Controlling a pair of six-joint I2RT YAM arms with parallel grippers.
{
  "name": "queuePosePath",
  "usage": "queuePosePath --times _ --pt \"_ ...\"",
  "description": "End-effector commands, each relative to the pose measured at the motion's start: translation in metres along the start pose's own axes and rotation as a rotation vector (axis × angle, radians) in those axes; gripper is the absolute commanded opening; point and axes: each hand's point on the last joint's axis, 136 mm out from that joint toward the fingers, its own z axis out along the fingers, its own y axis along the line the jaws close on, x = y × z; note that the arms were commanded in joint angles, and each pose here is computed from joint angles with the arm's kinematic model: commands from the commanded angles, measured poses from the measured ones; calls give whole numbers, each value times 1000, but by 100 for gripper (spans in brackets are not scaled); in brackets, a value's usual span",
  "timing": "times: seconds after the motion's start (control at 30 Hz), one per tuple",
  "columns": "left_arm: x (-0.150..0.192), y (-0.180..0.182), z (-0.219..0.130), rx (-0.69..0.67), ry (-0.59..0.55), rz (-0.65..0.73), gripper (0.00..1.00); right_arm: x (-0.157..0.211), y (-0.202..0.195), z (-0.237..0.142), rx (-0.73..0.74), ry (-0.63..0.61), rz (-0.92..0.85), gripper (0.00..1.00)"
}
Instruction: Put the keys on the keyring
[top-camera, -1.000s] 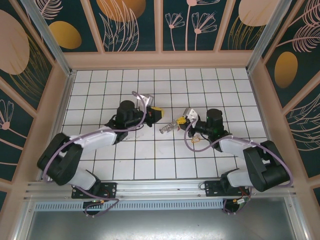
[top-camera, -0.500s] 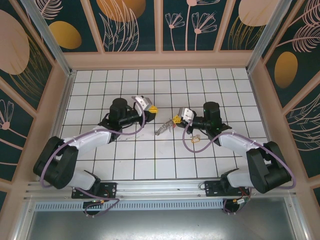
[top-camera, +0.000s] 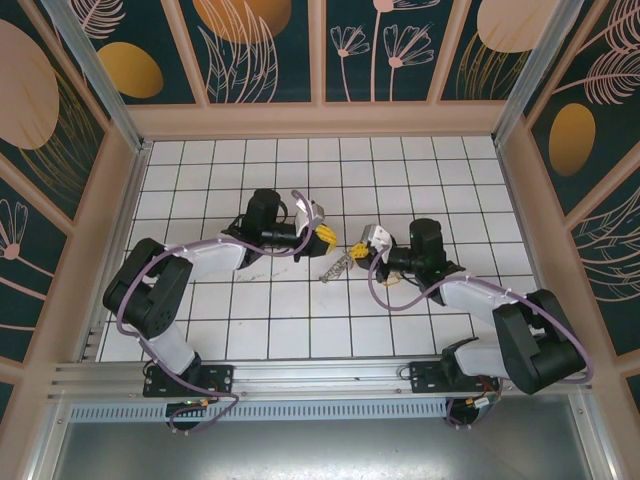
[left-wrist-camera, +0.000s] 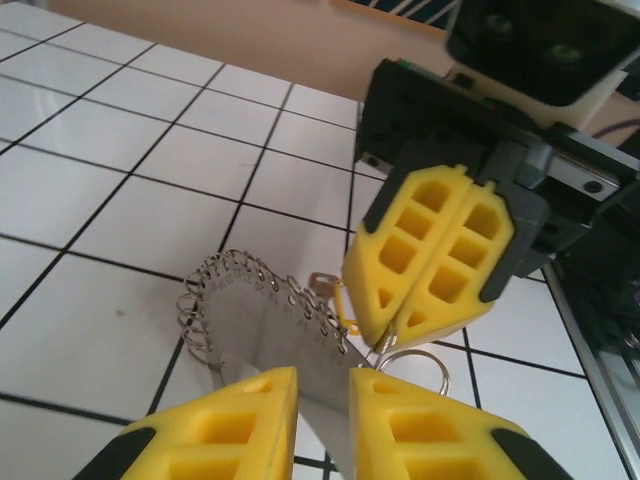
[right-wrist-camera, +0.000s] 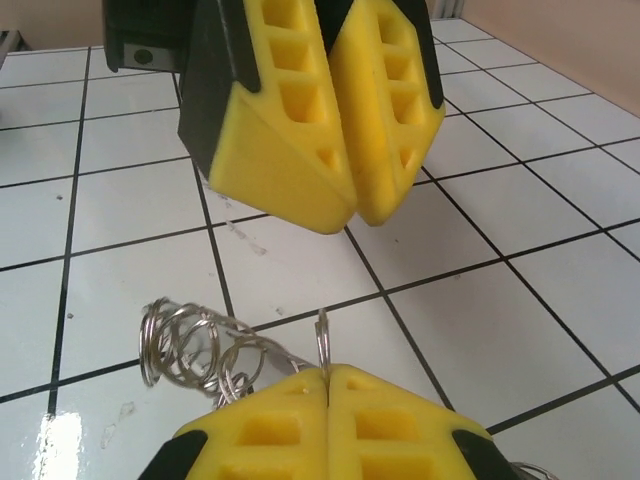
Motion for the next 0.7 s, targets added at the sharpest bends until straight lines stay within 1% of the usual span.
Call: queuePosePath --times 0.0,0.13,0.3,0.33,0.37,0.67 --pt "1 -18 2 74 -2 102 22 -14 1 -5 8 -77 16 0" --pt "1 -19 6 96 6 111 23 -12 3 -7 1 -84 35 0" --pt "24 -22 19 173 92 106 25 -9 3 -13 23 -109 57 0" --pt "18 -20 21 181 89 129 25 -8 3 -13 23 -108 61 0" --pt "19 -20 22 191 94 140 25 -8 3 -14 25 -110 63 0" --pt "21 -3 32 169 121 176 25 -7 1 -17 32 -120 64 0"
